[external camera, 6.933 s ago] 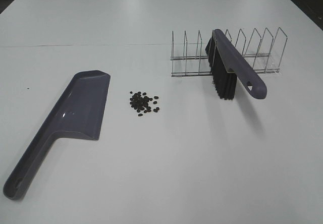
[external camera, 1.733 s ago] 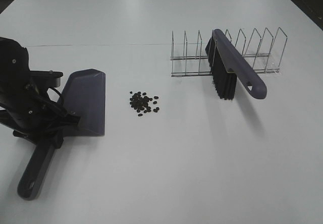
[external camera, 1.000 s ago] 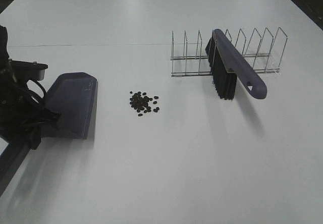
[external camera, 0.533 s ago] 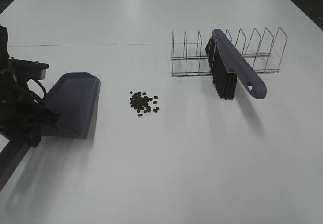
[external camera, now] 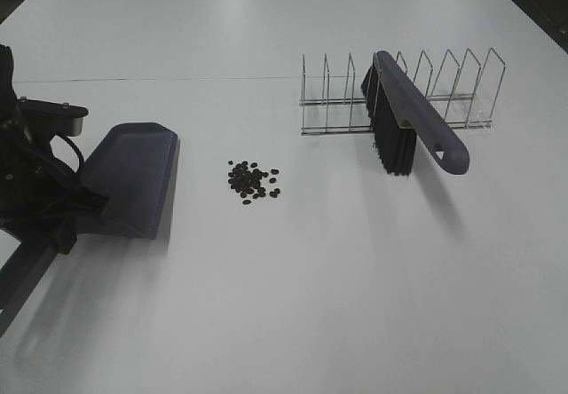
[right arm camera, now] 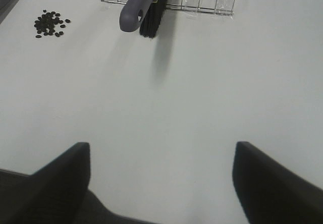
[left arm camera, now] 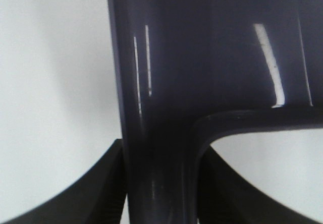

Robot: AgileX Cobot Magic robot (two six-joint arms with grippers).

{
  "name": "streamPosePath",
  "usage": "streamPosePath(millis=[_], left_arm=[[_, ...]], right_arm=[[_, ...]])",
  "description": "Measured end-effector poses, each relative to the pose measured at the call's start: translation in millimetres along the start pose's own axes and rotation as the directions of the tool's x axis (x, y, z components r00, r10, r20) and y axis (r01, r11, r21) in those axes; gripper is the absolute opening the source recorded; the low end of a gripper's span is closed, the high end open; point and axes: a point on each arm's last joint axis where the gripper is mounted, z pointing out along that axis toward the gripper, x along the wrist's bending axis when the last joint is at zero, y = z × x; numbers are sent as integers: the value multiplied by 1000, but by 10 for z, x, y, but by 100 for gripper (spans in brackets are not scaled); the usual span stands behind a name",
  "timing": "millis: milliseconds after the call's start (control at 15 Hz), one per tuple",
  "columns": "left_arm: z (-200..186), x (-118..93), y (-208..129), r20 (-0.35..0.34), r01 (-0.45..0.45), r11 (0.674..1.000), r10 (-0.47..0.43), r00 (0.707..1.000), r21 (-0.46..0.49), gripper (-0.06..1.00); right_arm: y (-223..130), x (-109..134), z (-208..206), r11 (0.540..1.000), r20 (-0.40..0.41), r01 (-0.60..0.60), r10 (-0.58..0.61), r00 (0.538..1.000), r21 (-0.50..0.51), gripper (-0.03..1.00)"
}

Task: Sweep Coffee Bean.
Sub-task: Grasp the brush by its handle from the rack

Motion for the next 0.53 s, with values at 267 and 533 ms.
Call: streamPosePath(millis=[267,533], left_arm=[[0,-1,3,1,0,1000,0,1000,-3,34],[0,0,3,0,-1,1000,1,1000,-3,34]], right_arm=[[635,14,106,988,-1,-67,67,998,136,97],[1295,44,554,941,8,-62,62,998,333,98]])
